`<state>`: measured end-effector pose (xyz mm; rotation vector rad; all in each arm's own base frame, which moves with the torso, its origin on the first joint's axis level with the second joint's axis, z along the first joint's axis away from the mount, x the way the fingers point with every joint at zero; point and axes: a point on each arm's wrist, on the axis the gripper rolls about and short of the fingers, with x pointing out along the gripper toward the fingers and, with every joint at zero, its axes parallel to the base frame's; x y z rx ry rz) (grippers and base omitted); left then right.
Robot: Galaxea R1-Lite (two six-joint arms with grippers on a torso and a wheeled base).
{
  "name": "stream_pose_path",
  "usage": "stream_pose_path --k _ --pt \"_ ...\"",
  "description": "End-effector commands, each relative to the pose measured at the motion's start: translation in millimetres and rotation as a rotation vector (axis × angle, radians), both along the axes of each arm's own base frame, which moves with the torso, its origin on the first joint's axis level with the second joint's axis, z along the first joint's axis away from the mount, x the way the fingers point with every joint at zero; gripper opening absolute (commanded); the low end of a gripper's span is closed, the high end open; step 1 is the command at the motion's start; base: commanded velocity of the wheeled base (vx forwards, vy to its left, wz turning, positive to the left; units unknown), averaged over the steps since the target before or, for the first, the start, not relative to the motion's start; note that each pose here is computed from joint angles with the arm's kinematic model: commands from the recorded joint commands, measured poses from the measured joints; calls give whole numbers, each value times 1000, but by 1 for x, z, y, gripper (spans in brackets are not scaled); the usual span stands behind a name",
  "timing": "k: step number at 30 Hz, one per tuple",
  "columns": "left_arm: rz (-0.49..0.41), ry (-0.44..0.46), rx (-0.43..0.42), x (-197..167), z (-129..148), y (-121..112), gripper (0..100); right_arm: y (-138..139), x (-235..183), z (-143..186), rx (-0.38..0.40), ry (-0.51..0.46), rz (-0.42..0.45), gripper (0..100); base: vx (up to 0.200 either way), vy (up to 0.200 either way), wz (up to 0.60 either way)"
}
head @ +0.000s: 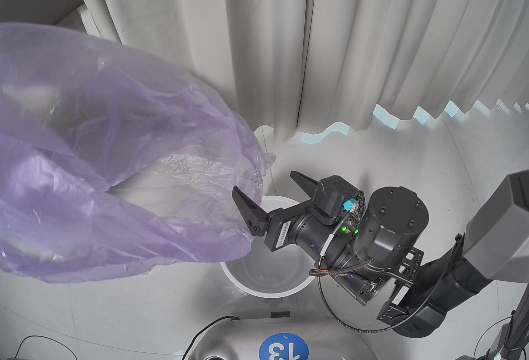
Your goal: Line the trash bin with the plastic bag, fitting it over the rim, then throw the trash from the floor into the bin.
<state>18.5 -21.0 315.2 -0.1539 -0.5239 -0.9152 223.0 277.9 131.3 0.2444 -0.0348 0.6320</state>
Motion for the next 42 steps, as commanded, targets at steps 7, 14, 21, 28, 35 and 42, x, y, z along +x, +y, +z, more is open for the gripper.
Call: stream_pose_path --k 7,14,21,28,35,42 --pt "1 3 2 0 -1 0 0 6 -2 9 60 3 27 100 0 0 0" --pt "1 4 3 0 -2 0 0 5 -2 6 62 15 44 100 0 0 0" --pt "6 11 8 1 -4 0 0 4 -3 5 57 19 45 0 0 0 0" --pt "12 39 25 2 -14 -1 0 -5 -10 6 43 27 45 0 0 0 0" --pt "53 131 82 10 -33 -5 0 -29 -27 22 40 6 38 0 0 0 0" --pt "152 283 177 25 -49 -8 0 -66 -45 19 -61 31 3 0 0 0 0"
